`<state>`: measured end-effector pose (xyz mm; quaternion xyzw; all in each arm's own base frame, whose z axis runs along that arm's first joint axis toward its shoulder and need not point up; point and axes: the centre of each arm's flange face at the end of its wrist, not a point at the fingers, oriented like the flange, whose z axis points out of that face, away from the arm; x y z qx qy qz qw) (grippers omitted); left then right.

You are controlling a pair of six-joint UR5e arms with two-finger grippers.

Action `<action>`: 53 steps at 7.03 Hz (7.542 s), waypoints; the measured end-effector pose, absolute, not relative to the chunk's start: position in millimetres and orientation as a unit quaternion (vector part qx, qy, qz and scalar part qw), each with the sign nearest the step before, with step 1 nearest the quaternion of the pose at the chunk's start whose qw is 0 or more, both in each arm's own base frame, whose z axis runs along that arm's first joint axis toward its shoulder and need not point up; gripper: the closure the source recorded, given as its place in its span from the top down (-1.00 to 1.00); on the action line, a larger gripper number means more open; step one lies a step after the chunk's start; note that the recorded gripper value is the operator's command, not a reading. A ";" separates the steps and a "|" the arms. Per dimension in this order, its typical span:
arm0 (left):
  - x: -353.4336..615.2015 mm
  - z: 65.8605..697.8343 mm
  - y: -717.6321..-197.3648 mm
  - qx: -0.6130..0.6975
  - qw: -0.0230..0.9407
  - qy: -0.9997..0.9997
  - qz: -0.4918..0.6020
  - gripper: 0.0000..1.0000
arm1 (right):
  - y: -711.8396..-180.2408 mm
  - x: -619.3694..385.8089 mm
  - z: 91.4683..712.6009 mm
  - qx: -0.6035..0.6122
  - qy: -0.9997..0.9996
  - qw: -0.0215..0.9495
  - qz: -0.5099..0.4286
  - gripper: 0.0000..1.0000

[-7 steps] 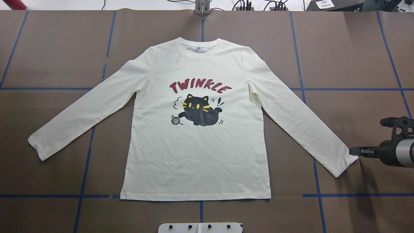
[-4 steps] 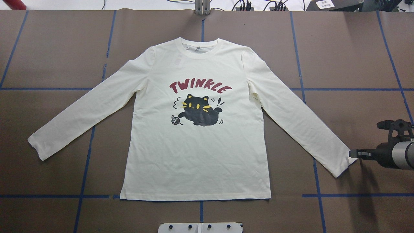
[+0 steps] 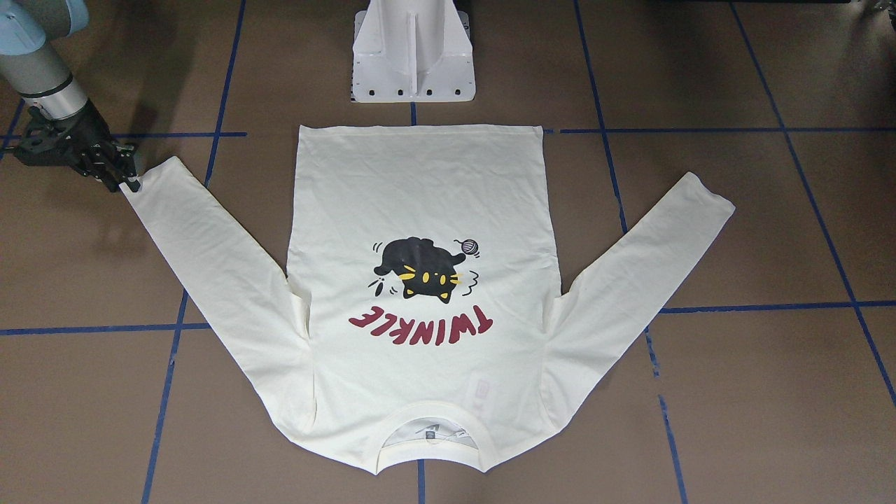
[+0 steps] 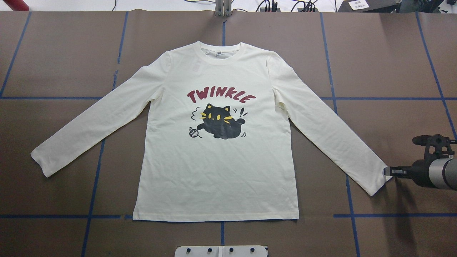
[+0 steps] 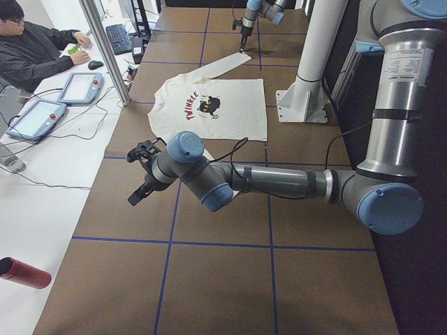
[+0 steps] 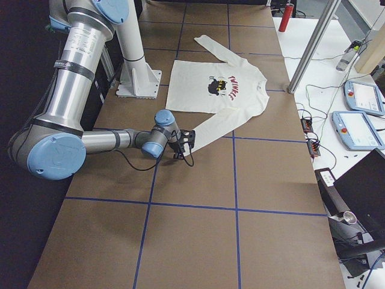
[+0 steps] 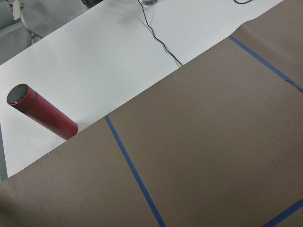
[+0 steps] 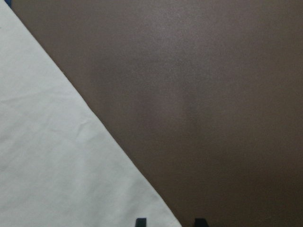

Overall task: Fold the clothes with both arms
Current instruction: 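Move the right gripper down to the cuff of the sleeve nearest it, then grasp the sleeve cuff with the right gripper and fold it across the chest, then release the sleeve and raise the right gripper away from the shirt, then grasp the cuff of the other sleeve with the left gripper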

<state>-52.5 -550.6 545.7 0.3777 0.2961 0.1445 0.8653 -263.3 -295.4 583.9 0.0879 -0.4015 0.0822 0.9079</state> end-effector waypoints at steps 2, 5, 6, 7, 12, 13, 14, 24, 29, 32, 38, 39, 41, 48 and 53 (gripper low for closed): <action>-52.5 547.3 -549.6 0.377 0.866 0.296 0.145 1.00 | -296.7 -265.7 577.2 0.090 -0.415 0.901 0.090 -1.00; -52.4 548.9 -548.9 0.375 0.866 0.297 0.145 1.00 | -312.4 -262.2 548.2 0.104 -0.439 0.888 0.091 -1.00; -52.4 548.9 -548.9 0.375 0.866 0.297 0.145 1.00 | -331.2 -260.0 532.6 0.109 -0.445 0.883 0.096 -1.00; -52.4 548.9 -548.9 0.375 0.866 0.297 0.145 1.00 | -356.7 -265.3 512.1 0.114 -0.445 0.882 0.107 -1.00; -52.4 550.3 -549.0 0.374 0.867 0.297 0.144 1.00 | -494.3 -323.4 319.9 0.132 -0.420 0.883 0.161 -1.00; -52.4 550.7 -549.0 0.374 0.867 0.297 0.144 1.00 | -515.6 -330.5 259.3 0.145 -0.414 0.885 0.160 -1.00; -52.6 551.5 -549.0 0.373 0.867 0.297 0.144 1.00 | -528.5 -335.9 205.9 0.169 -0.413 0.883 0.143 -1.00; -52.7 558.7 -546.2 0.367 0.870 0.298 0.142 1.00 | -515.7 -683.0 14.3 0.275 -0.400 0.869 0.100 -1.00; -52.6 560.6 -546.1 0.365 0.871 0.298 0.140 1.00 | -522.8 -705.8 -20.1 0.258 -0.409 0.863 0.145 1.00; -52.5 560.1 -546.7 0.365 0.871 0.299 0.138 1.00 | -560.6 -670.7 -27.2 0.202 -0.422 0.873 0.138 1.00; 71.1 530.9 -458.5 0.324 0.832 0.431 0.134 1.00 | -618.1 -431.9 93.6 0.119 -0.381 0.917 -0.021 1.00; 84.5 534.8 -429.1 0.319 0.832 0.432 0.140 1.00 | -614.3 -387.3 142.0 0.129 -0.380 0.914 -0.055 1.00; 119.4 549.2 -388.3 0.311 0.833 0.425 0.169 1.00 | -599.2 -308.6 220.2 0.140 -0.379 0.908 -0.112 1.00; 254.4 592.9 -314.9 0.265 0.852 0.384 0.237 0.33 | -571.4 -249.4 282.4 0.137 -0.374 0.908 -0.130 1.00; 262.5 600.0 -311.6 0.266 0.855 0.374 0.242 -1.00 | -570.7 -249.5 280.9 0.138 -0.374 0.908 -0.130 1.00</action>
